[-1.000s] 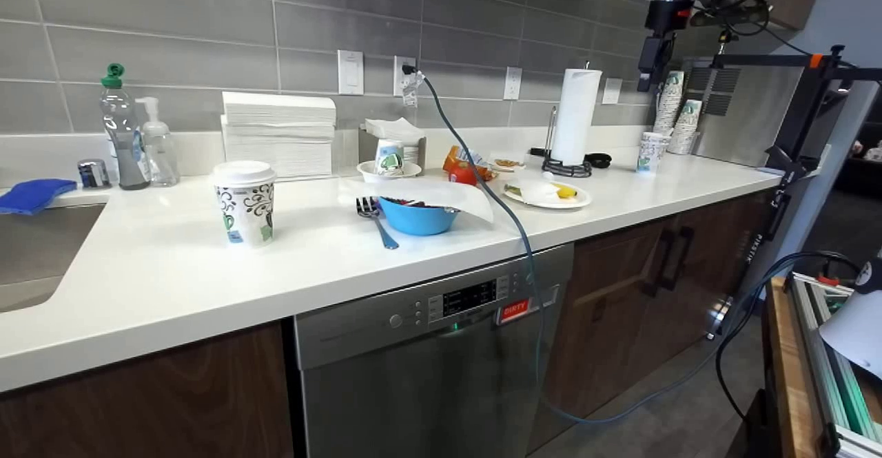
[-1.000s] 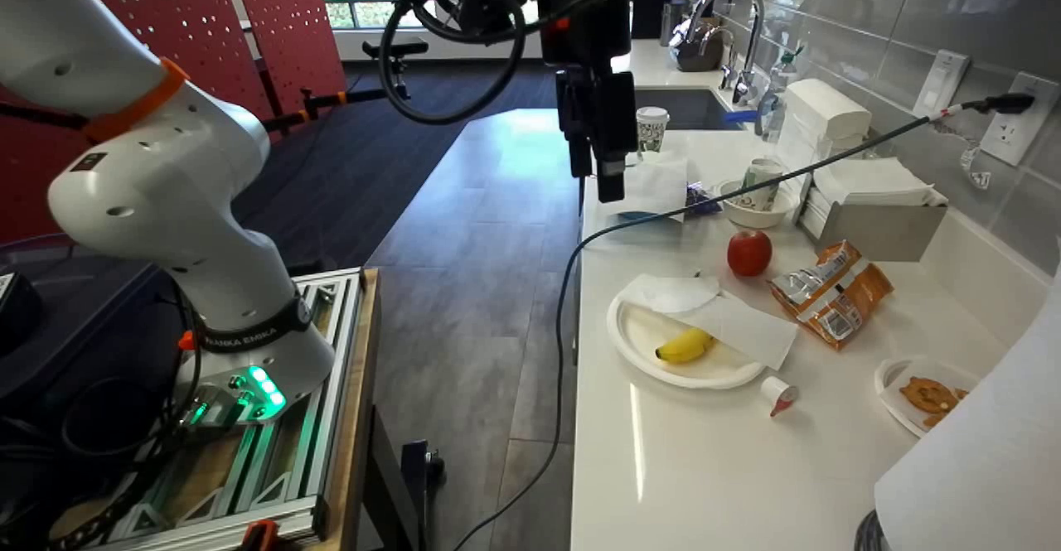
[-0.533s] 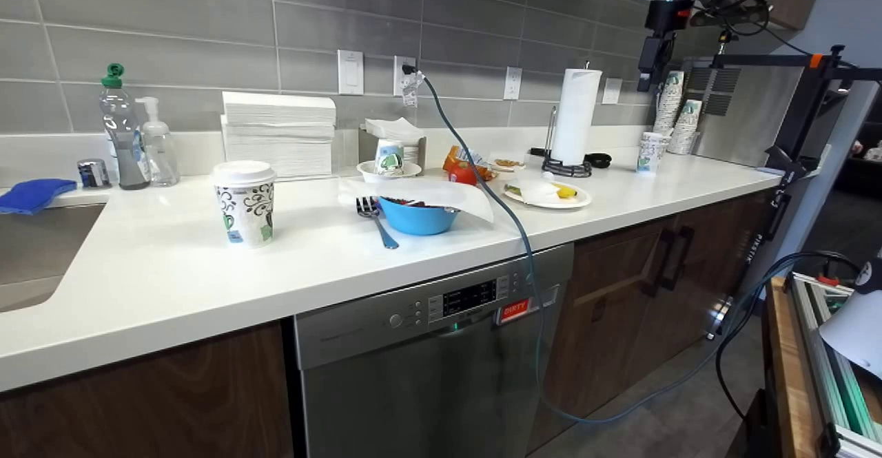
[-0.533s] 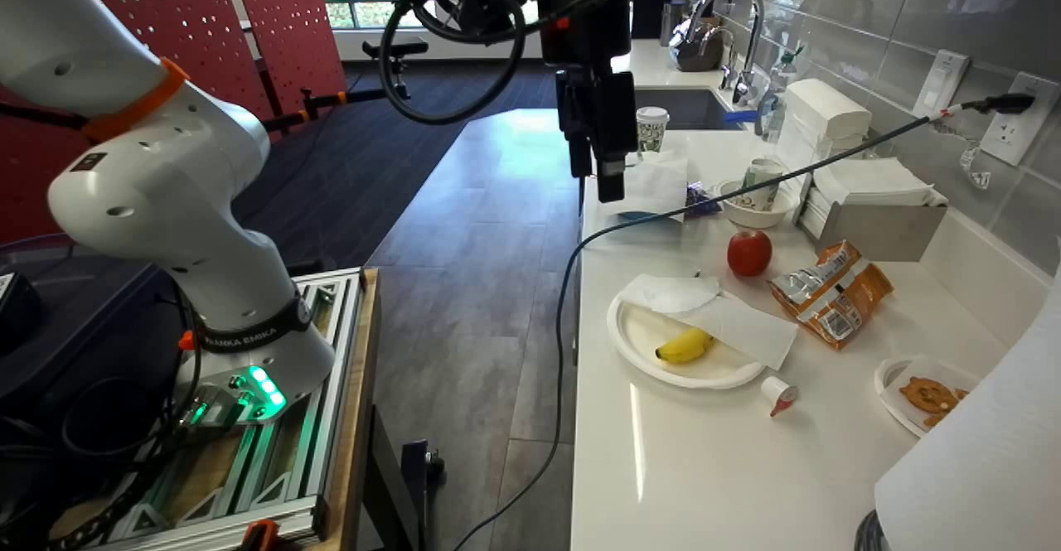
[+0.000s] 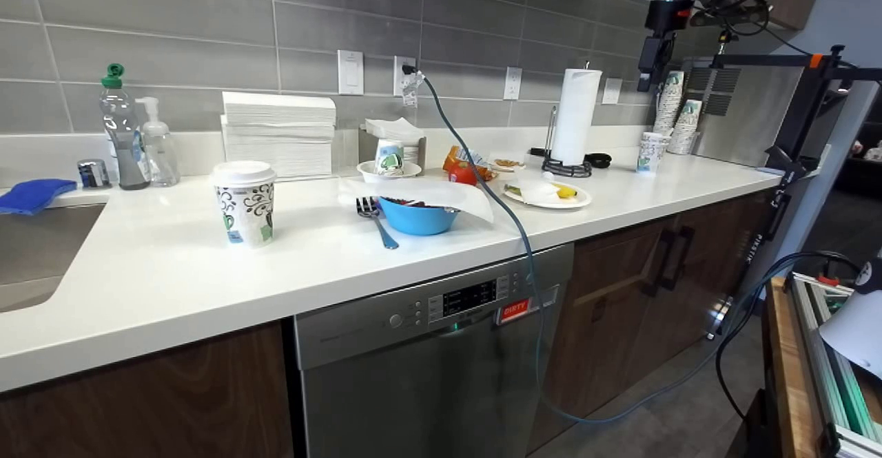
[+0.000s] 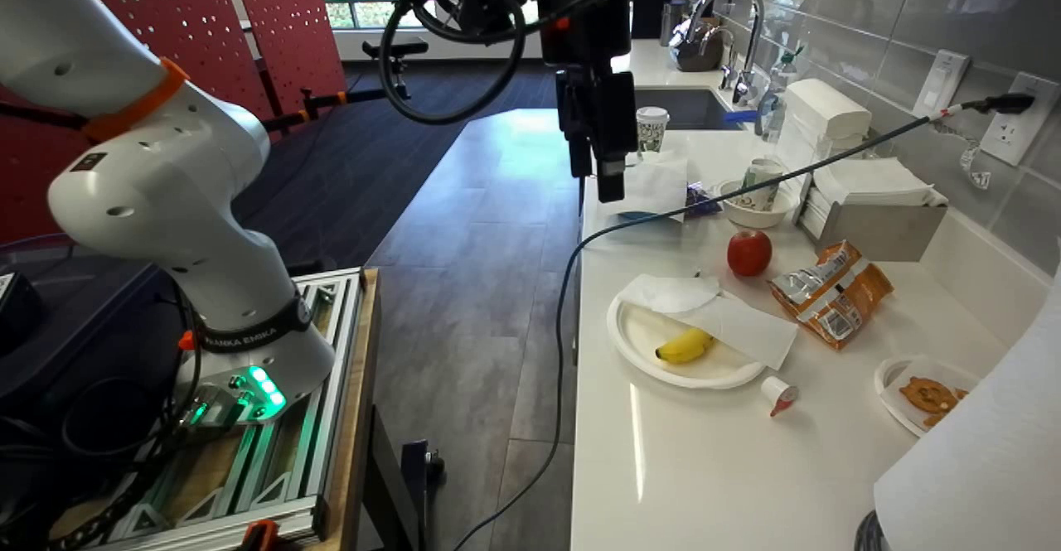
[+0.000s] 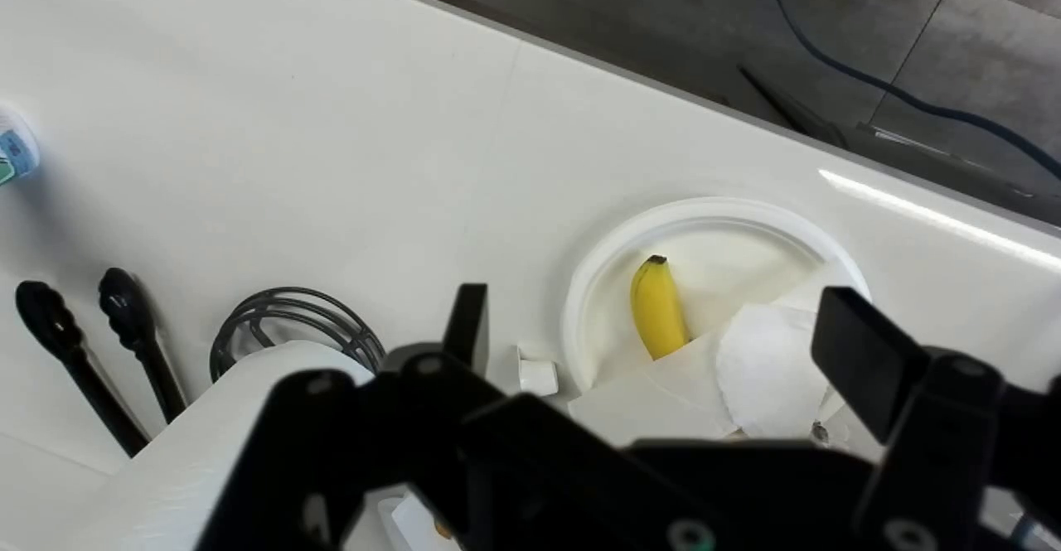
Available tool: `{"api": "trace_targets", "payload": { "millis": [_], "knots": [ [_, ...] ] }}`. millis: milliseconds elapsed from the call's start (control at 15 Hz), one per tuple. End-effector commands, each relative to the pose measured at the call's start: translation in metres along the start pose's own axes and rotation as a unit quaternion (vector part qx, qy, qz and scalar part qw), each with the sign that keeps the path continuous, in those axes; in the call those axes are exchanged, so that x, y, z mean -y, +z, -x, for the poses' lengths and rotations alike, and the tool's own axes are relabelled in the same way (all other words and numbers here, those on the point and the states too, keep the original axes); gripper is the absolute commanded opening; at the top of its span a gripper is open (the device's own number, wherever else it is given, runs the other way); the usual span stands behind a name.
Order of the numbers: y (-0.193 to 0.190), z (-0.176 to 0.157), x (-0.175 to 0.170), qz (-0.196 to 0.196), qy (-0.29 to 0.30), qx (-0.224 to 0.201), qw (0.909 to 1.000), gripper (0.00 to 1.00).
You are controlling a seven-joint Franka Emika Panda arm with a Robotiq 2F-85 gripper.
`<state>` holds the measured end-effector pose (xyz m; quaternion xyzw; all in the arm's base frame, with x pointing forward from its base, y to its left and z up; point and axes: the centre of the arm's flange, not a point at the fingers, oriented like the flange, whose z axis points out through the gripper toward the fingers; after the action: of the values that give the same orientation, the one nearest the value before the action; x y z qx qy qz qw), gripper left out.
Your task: Correctly position the coffee capsule
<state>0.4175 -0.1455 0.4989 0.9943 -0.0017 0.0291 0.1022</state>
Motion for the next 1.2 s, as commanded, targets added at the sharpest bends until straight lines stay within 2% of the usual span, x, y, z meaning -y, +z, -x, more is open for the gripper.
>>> {"api": "trace_targets", "payload": {
  "millis": [0,1000,1133],
  "knots": [
    [0.0,0.0,0.0,0.0,0.0,0.0,1.0,1.0],
    [0.0,0.0,0.0,0.0,0.0,0.0,1.0,1.0],
    [0.011,-0.015,0.001,0.007,0.005,0.002,1.0,1.0]
  ]
}}
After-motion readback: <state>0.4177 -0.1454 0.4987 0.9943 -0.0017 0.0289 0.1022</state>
